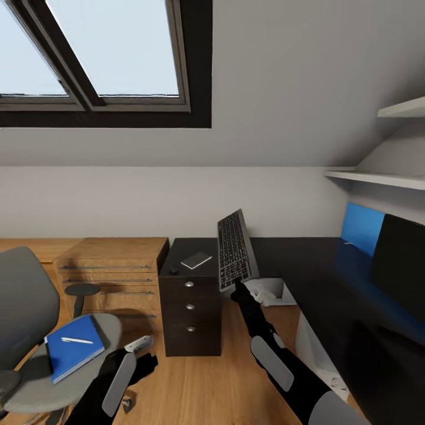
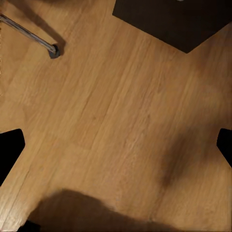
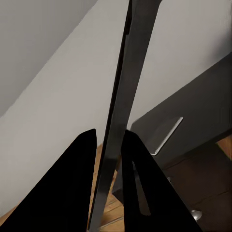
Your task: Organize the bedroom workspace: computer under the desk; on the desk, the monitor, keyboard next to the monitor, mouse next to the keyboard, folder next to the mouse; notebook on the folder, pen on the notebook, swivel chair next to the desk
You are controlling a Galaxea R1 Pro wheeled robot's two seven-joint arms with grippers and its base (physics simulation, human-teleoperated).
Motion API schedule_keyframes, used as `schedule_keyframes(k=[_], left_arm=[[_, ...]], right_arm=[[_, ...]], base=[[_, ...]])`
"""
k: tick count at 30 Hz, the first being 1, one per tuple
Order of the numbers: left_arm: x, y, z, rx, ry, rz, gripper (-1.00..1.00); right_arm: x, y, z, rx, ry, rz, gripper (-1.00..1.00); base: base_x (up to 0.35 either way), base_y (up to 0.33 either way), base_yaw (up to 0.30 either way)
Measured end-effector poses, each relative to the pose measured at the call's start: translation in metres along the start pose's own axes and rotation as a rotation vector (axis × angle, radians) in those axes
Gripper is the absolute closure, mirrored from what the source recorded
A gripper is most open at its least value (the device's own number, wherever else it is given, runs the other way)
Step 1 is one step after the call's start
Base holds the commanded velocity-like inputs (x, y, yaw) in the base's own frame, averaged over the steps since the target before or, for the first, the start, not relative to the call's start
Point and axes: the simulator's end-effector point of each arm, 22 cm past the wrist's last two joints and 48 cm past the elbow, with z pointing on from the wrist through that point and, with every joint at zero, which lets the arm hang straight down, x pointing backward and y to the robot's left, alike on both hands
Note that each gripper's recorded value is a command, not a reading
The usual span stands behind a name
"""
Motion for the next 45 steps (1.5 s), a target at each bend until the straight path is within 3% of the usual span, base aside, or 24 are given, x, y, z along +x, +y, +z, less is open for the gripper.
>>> schedule_keyframes(k=[5,9,13,18,22,25,27,28,29,30,31,32,37,38,45], left_arm=[[0.017,0.014,0.013,-0.045,0.006,-0.035,-1.0],[0.051,0.053,0.034,-0.142,0.033,-0.058,-1.0],[0.062,0.089,0.044,-0.228,-0.031,-0.076,-1.0],[0.08,0.116,0.047,-0.286,-0.092,-0.076,-1.0],[0.096,0.118,0.049,-0.262,-0.091,-0.067,-1.0],[0.103,0.114,0.049,-0.229,-0.085,-0.05,-1.0],[0.103,0.111,0.047,-0.211,-0.096,-0.028,-1.0],[0.102,0.111,0.046,-0.209,-0.102,-0.023,-1.0],[0.1,0.11,0.045,-0.206,-0.115,-0.016,-1.0],[0.097,0.11,0.045,-0.204,-0.147,-0.005,-1.0],[0.098,0.11,0.045,-0.205,-0.148,-0.003,-1.0],[0.102,0.111,0.045,-0.206,-0.149,0.016,-1.0],[0.11,0.114,0.046,-0.212,-0.134,0.035,-1.0],[0.113,0.116,0.046,-0.215,-0.128,0.06,-1.0],[0.115,0.114,0.046,-0.212,-0.126,0.074,-1.0]], right_arm=[[-0.013,0.0,-0.001,0.004,-0.012,-0.009,1.0],[-0.037,0.016,0.001,-0.037,-0.023,-0.011,1.0],[-0.054,0.031,0.001,-0.063,0.031,-0.009,1.0],[-0.082,0.048,0.002,-0.049,0.088,0.07,1.0],[-0.093,0.048,0.001,-0.044,0.171,0.118,1.0],[-0.096,0.04,-0.003,-0.032,0.269,0.18,1.0],[-0.087,0.037,-0.011,-0.037,0.387,0.274,1.0],[-0.086,0.035,-0.013,-0.036,0.411,0.292,1.0],[-0.083,0.027,-0.017,-0.026,0.449,0.323,1.0],[-0.081,0.006,-0.023,-0.014,0.493,0.386,1.0],[-0.08,0.001,-0.024,-0.009,0.498,0.378,1.0],[-0.078,-0.006,-0.025,-0.012,0.503,0.414,1.0],[-0.077,-0.009,-0.025,-0.007,0.506,0.416,1.0],[-0.077,-0.011,-0.025,-0.004,0.506,0.415,1.0],[-0.076,-0.012,-0.025,-0.002,0.506,0.416,1.0]], base=[[-0.129,-0.033,0.0],[-0.021,-0.005,0.0],[-0.005,-0.001,0.0],[-0.001,0.0,0.0],[0.0,0.0,0.0],[0.0,0.0,0.0],[0.0,0.0,0.0],[0.0,0.0,0.0],[0.0,0.0,0.0],[0.0,0.0,0.0],[0.0,0.0,0.0],[0.0,0.0,0.0],[0.0,0.0,-0.007],[-0.009,0.0,-0.11],[-0.194,-0.069,-0.218]])
